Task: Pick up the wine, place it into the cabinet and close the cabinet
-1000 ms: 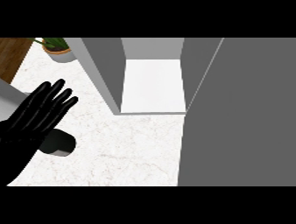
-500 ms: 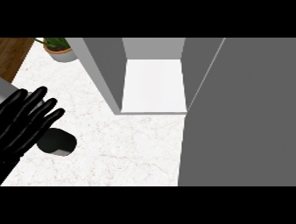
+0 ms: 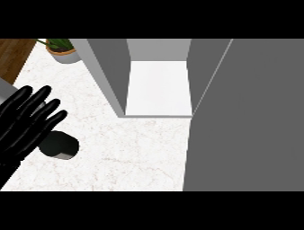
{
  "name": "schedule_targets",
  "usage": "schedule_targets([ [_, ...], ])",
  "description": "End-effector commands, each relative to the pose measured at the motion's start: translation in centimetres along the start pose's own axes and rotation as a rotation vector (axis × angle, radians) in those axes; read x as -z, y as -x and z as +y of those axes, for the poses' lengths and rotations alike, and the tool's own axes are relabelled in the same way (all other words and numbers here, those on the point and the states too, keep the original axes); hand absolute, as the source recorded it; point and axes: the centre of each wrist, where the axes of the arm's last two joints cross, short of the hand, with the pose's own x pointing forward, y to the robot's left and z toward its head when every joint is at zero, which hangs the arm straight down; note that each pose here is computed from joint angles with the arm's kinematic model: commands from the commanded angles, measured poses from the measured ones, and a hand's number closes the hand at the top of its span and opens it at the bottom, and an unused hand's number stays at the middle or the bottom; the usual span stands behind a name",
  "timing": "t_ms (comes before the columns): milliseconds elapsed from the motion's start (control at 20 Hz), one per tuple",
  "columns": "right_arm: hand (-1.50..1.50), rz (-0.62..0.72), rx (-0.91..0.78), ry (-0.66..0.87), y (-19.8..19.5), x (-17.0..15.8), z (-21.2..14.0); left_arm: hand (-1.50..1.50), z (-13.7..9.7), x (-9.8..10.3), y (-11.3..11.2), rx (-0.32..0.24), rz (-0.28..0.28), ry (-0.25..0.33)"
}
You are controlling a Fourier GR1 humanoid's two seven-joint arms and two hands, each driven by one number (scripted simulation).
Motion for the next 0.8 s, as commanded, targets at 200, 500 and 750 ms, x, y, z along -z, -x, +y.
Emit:
schedule_targets([
  [200, -1.5, -0.065, -0.001, 0.012, -4.2, -2.2, 0.7, -1.5, -2.8, -3.5, -3.2, 0.057, -0.104, -0.013],
  [500, -1.5, -0.056, -0.003, 0.005, -4.3, -2.4, 0.6, -1.5, -1.1, -2.7, -3.6, 0.065, -0.105, -0.064],
  [750, -1.5, -0.06, -0.008, -0.008, -5.2, -3.5, 1.0, -1.5, 1.4, -2.6, -3.3, 0.089, -0.086, -0.112],
])
